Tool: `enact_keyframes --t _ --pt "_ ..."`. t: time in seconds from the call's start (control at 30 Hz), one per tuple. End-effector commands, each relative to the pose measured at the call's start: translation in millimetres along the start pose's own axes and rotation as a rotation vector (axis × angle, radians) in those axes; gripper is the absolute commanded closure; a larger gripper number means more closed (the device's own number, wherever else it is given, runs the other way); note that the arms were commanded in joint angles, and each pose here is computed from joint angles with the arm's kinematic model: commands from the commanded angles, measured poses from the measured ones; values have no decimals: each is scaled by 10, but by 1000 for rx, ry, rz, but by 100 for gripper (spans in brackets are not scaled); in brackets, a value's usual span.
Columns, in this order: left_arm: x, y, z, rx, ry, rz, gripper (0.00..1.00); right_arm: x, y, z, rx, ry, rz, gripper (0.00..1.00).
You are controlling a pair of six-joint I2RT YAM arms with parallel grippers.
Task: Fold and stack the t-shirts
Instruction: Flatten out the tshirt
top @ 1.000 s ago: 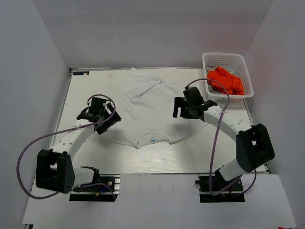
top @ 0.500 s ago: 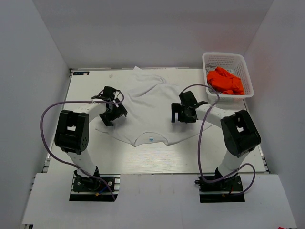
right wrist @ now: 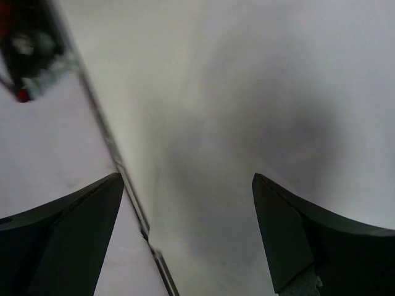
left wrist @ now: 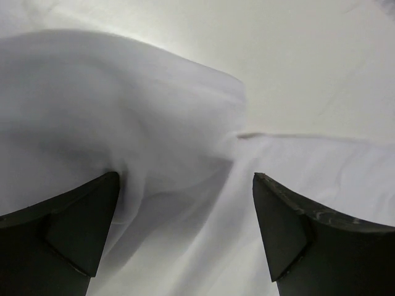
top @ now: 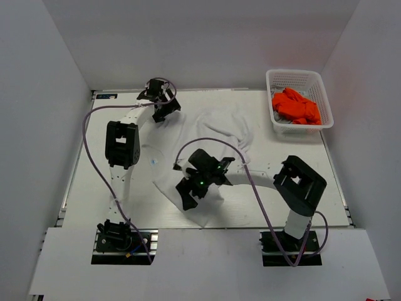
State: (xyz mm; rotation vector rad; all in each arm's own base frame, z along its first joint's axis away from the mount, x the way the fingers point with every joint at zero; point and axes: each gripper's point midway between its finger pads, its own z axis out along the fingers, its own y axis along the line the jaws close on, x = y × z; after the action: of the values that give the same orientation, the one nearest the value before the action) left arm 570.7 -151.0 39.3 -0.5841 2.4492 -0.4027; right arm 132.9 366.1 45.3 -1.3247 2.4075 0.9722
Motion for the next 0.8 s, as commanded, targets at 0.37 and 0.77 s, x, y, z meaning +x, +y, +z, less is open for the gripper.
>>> enact_keyframes --t 0.37,0.77 --pt "-524 -997 -847 328 -150 277 0 -1241 -343 -946 289 -539 33 10" --pt "1369 244 -1337 168 106 265 0 103 -1775 -1659 695 -431 676 10"
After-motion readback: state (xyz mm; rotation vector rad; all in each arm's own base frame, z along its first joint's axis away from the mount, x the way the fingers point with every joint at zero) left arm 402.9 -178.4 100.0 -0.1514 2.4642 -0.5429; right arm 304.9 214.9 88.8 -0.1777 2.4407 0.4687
